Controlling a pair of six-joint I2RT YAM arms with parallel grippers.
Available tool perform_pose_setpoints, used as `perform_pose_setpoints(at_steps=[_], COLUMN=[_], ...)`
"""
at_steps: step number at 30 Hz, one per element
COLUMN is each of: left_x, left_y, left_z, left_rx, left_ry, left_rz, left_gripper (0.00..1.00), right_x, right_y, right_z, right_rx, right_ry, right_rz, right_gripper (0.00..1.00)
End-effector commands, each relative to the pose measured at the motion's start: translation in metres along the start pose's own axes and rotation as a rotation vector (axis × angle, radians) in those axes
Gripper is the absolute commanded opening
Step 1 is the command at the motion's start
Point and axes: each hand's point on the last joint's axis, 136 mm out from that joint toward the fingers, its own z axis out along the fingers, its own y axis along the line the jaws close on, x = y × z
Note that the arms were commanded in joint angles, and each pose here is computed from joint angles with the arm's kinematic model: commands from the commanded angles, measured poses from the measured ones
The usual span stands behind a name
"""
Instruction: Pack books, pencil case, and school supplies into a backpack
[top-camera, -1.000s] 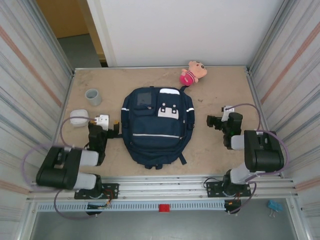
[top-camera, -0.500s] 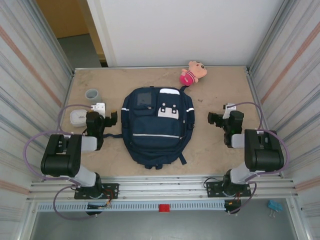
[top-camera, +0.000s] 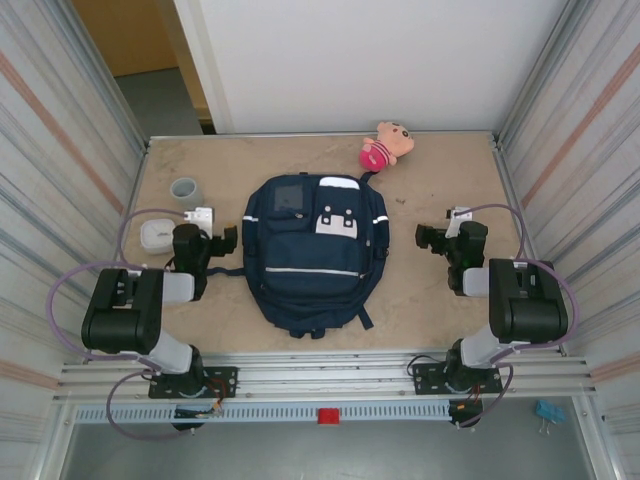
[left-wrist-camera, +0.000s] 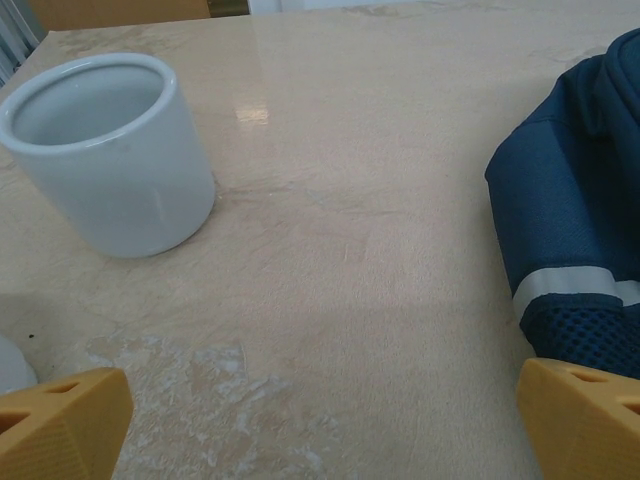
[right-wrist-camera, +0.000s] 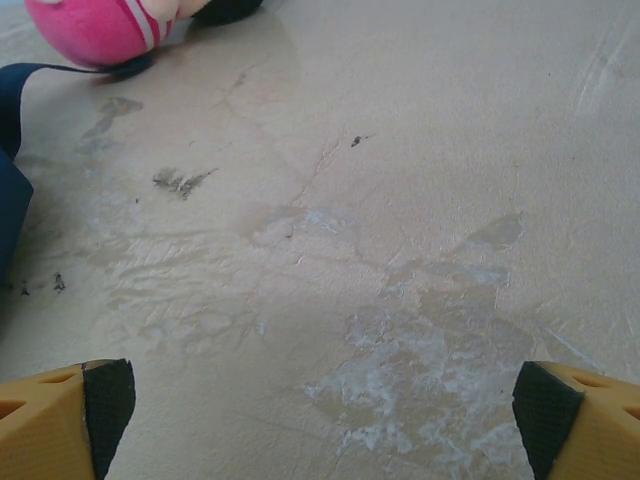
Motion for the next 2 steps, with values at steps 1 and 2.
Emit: perform_pose_setpoints(at_steps=[1,2], left_x=[-0.0124,-0.0115], left_y=[0.0018,0.0015], left_z=[0.0010,0.0010], left_rx=[0.000,0.000], left_ry=[-0.032,-0.029], left_rz=[-0.002,-0.001], left_gripper=[0.99,0.99], right_x=[-0.0161,-0.0163], right_y=[-0.0006,-0.0010], right_z=[0.0015,0.0015], right_rx=[0.013,0.012], right_ry=[-0.046,-0.046], right_rz=[0.002,0.004], right_gripper=[0.99,0.99])
